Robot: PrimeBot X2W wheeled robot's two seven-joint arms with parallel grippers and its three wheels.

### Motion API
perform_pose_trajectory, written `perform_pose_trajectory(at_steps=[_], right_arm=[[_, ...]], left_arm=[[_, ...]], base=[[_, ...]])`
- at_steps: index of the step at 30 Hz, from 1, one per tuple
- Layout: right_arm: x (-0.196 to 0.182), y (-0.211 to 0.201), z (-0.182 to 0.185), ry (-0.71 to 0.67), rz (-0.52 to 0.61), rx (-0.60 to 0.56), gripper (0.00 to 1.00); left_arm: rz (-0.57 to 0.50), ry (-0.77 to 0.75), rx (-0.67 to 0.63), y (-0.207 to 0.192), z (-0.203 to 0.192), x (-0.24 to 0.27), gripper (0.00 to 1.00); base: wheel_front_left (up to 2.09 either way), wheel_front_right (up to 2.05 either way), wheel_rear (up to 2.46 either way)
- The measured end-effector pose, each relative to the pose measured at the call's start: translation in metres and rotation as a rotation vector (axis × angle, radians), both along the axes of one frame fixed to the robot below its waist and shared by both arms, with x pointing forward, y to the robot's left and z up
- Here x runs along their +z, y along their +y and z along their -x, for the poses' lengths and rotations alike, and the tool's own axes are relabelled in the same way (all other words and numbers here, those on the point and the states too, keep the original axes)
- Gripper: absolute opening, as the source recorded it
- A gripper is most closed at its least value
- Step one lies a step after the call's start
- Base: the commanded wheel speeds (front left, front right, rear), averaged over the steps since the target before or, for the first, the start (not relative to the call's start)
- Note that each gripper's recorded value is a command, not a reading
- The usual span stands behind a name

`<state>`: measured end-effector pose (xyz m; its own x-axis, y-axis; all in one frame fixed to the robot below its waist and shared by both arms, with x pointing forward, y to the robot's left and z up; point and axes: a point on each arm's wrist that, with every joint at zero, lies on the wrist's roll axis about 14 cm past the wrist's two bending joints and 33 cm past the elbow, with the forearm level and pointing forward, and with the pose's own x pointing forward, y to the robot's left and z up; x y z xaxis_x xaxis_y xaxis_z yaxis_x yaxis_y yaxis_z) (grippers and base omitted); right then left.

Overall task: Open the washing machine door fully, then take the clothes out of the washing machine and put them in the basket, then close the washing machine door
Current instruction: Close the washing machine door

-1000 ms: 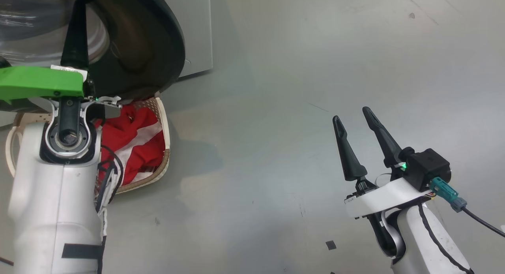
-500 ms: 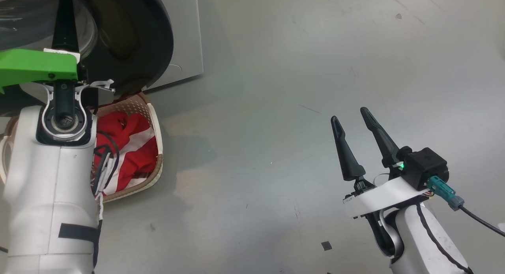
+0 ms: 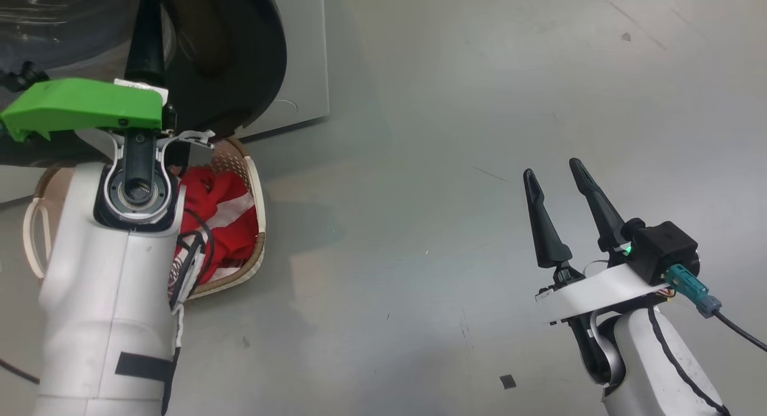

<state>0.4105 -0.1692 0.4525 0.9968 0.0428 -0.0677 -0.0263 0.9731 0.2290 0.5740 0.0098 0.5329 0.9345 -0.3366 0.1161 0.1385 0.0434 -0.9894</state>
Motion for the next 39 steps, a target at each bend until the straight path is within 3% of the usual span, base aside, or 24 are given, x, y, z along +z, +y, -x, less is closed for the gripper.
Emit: perform_pose_trajectory(at_steps=[28,30,34,35,36,37,39], right_arm=[[0.0,0.024,0.005,-0.003,0.017,0.07,1.0],[0.0,0.026,0.008,-0.003,0.018,0.079,1.0],[0.003,0.032,0.012,-0.009,0.017,0.096,1.0],[0.004,0.034,0.013,-0.01,0.019,0.1,1.0],[0.004,0.035,0.014,-0.011,0.019,0.104,1.0],[0.004,0.036,0.016,-0.011,0.018,0.107,1.0],[0.006,0.038,0.018,-0.015,0.017,0.113,1.0]], left_arm=[[0.044,0.155,0.252,0.09,0.114,-0.046,0.01],[0.044,0.157,0.264,0.094,0.122,-0.046,0.3],[0.045,0.156,0.29,0.103,0.136,-0.044,0.46],[0.044,0.156,0.296,0.105,0.139,-0.043,0.59],[0.044,0.156,0.302,0.107,0.142,-0.043,0.85],[0.043,0.157,0.313,0.11,0.145,-0.043,1.0],[0.028,0.156,0.323,0.113,0.152,-0.043,1.0]], base=[[0.0,0.0,0.0],[0.0,0.0,0.0],[0.0,0.0,0.0],[0.0,0.0,0.0],[0.0,0.0,0.0],[0.0,0.0,0.0],[0.0,0.0,0.0]])
